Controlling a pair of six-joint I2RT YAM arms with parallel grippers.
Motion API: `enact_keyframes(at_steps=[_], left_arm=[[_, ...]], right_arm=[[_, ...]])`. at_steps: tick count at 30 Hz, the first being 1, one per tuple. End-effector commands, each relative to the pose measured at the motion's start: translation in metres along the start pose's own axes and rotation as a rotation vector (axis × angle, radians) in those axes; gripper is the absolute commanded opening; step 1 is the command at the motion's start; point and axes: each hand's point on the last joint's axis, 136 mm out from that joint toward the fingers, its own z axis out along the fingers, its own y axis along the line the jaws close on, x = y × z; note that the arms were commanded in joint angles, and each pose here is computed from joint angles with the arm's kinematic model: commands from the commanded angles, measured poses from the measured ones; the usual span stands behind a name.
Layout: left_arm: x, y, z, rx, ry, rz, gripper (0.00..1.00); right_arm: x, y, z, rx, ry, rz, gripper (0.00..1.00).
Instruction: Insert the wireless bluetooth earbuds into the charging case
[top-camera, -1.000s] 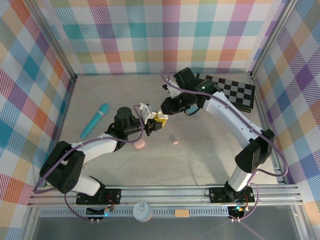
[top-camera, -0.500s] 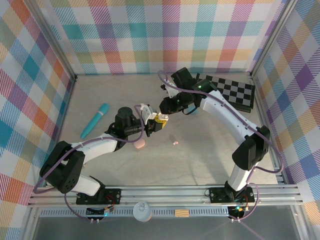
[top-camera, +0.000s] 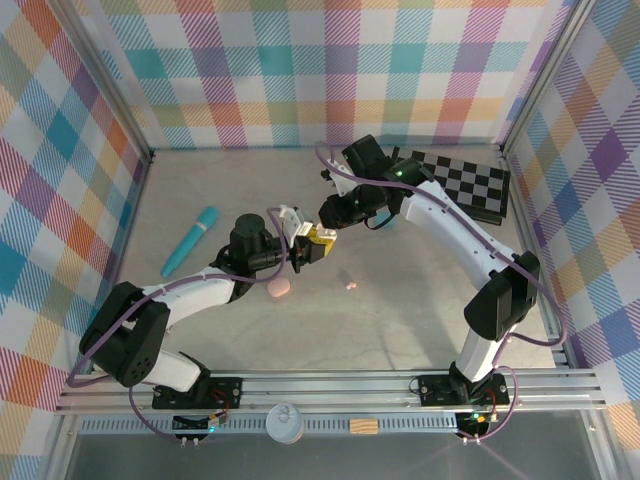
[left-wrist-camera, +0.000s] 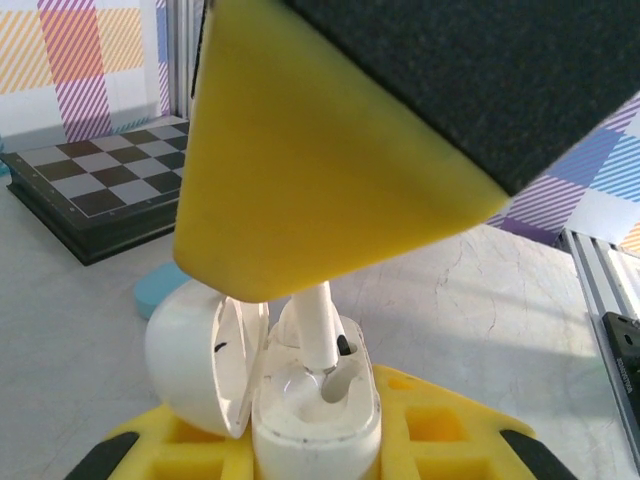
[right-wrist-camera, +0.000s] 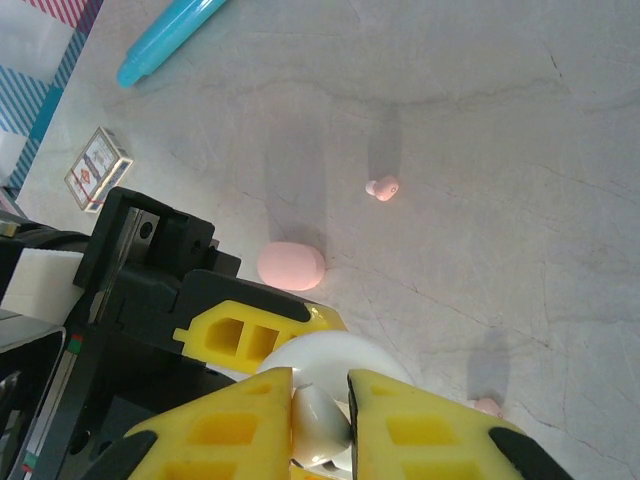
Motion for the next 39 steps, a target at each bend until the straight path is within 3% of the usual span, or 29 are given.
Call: enact_keyframes(at_steps=[1, 27, 39], left_arm=[[-0.039, -0.007, 0.003, 0.023, -0.097, 0.055, 0.13], [-0.05, 0.0, 0.004, -0.009, -0.132, 0.037, 0.13], [-0.034, 0.017, 0.007, -0.098, -0.154, 0.112, 0.13]], right_arm=[[0.003, 0.004, 0.002, -0.013, -0.001, -0.034, 0.2], [0.002, 0.003, -0.009, 0.02, -0.039, -0.041, 0.2], [-0.015, -0.005, -0.022, 0.088, -0.116, 0.017, 0.2]])
